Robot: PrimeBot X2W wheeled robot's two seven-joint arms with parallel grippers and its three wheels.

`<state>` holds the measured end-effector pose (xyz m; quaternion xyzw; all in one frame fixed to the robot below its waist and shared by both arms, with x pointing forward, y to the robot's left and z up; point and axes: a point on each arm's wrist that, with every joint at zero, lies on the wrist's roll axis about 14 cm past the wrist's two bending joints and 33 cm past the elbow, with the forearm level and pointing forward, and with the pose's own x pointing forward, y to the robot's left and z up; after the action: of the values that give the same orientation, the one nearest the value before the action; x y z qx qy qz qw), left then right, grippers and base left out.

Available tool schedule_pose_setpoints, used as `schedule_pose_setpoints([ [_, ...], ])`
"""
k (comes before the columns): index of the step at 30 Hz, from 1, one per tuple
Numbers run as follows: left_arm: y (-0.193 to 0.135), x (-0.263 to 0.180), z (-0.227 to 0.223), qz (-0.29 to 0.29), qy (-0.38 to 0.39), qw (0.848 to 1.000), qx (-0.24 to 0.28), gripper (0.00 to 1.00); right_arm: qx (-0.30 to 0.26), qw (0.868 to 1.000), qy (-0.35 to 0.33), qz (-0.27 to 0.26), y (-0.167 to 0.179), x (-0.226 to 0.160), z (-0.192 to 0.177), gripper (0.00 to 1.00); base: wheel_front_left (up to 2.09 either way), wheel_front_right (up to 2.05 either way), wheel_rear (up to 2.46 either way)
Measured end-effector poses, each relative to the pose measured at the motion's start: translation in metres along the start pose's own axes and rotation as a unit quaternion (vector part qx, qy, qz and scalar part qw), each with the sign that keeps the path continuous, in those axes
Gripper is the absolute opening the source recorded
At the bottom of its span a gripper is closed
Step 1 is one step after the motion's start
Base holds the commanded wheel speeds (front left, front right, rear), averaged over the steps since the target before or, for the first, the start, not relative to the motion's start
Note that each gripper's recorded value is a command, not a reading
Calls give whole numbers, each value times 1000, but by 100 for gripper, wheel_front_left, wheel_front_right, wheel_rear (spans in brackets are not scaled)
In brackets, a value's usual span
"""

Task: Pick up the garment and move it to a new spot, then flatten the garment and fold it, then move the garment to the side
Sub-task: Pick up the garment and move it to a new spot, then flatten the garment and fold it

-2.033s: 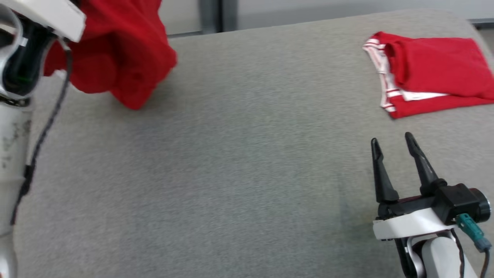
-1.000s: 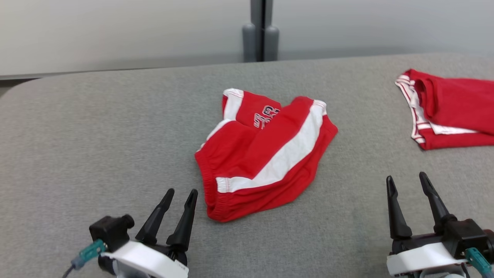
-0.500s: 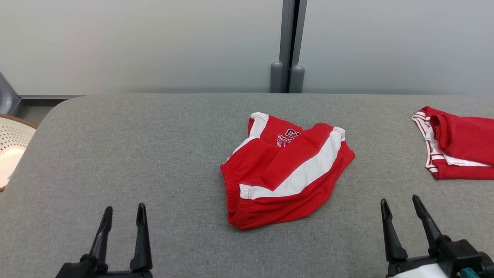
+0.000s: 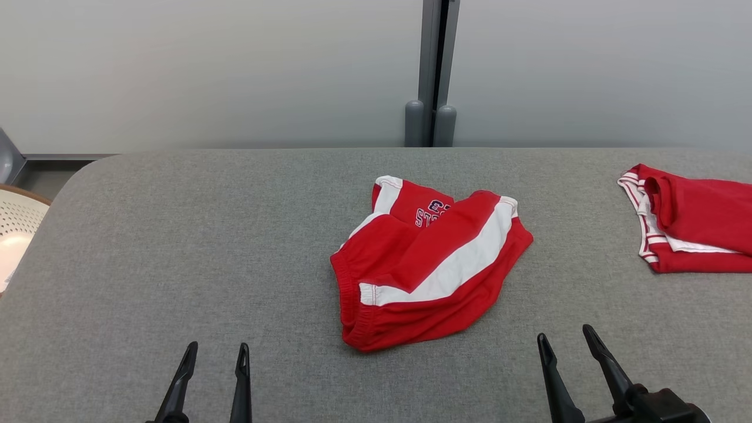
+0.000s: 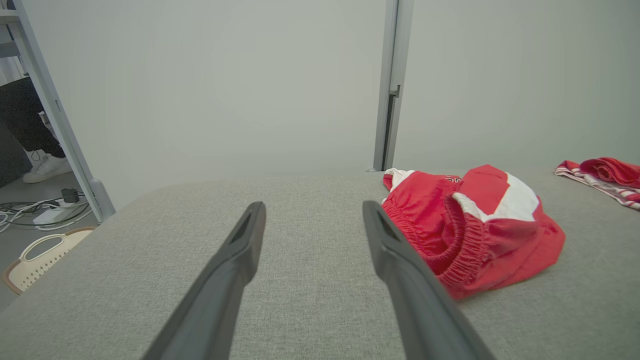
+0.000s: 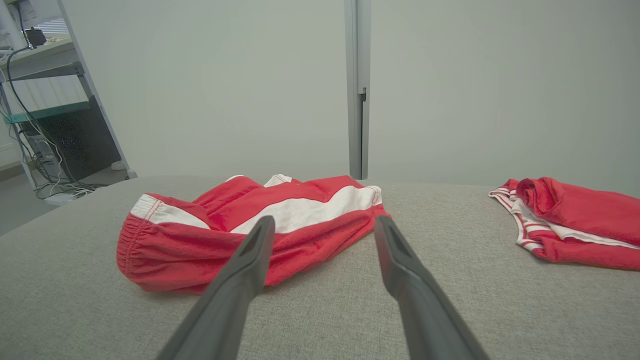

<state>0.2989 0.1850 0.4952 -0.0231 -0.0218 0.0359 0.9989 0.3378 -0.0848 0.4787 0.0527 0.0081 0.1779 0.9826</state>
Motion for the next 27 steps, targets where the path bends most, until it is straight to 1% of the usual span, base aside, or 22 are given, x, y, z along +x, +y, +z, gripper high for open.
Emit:
schedule_pose_setpoints([
  [12,-5,5,3,-7,-5,1000,-4,100,4,1000,-4,-11,-6,0,2,100,0,0,0],
  [14,-9,4,-2,-15,3,1000,-26,100,5,1000,-4,-12,-7,0,2,100,0,0,0],
  [18,-33,1,-20,-69,35,993,-92,100,10,1000,-1,-14,-8,1,0,100,0,0,0],
  [20,-48,3,-31,-89,55,986,-130,100,11,1000,2,-13,-8,2,-2,100,0,0,0],
  [24,-81,14,-50,-138,95,974,-154,100,13,1000,5,-8,-7,9,-4,100,0,0,0],
  [27,-111,32,-45,-183,119,958,-186,100,10,1000,7,-7,-11,15,-5,100,0,0,0],
])
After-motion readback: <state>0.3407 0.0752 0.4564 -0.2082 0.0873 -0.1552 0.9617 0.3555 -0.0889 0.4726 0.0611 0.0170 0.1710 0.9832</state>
